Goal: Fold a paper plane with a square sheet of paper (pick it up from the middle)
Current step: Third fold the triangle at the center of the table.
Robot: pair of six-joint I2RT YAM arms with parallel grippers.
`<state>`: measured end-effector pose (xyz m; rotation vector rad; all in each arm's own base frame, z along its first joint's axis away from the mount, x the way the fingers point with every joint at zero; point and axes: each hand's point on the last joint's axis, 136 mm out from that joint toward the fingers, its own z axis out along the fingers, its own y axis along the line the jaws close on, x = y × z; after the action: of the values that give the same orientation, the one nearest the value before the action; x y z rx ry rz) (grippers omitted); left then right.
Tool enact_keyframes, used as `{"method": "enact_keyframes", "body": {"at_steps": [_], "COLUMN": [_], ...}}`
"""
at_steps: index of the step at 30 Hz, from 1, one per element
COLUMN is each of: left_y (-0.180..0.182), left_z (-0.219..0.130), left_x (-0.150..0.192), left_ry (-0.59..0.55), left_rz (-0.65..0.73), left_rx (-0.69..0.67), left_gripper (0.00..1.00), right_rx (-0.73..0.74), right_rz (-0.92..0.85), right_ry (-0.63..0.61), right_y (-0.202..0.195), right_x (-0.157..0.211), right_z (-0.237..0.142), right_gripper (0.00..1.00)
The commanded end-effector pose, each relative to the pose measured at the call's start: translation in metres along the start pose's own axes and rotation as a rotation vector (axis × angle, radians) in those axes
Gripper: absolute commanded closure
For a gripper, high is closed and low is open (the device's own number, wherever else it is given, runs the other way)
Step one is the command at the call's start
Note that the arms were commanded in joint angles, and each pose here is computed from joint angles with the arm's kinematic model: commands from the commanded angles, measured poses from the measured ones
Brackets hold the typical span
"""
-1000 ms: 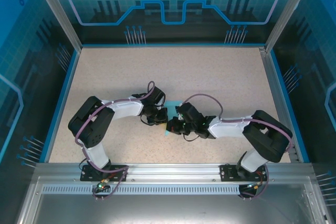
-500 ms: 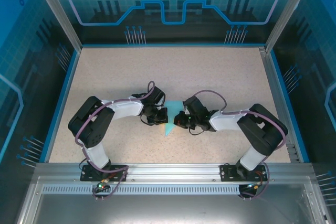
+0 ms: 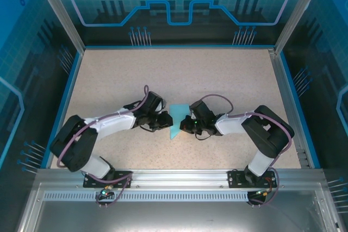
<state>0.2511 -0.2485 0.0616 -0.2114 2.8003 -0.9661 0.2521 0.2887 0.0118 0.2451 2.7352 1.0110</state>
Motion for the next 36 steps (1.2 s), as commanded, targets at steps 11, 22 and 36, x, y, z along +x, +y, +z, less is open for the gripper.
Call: {"method": "enact_keyframes", "body": {"at_steps": [11, 22, 36], "left_y": [-0.007, 0.022, 0.060], "left_z": [0.025, 0.037, 0.041], "left_x": [0.039, 0.047, 0.057], "left_ry": [0.124, 0.145, 0.138], "left_rz": [-0.109, -0.132, -0.159], "left_rx": [0.121, 0.007, -0.124], "left_gripper": [0.95, 0.99, 1.00], "right_rx": [0.075, 0.062, -0.078], "right_rz": [0.034, 0.019, -0.197], "right_ry": [0.013, 0.008, 0.013], "right_y": [-0.016, -0.012, 0.041], "right_x": [0.002, 0.000, 0.009], "right_z": [-0.001, -0.002, -0.013], "right_gripper": [0.97, 0.98, 0.97]}}
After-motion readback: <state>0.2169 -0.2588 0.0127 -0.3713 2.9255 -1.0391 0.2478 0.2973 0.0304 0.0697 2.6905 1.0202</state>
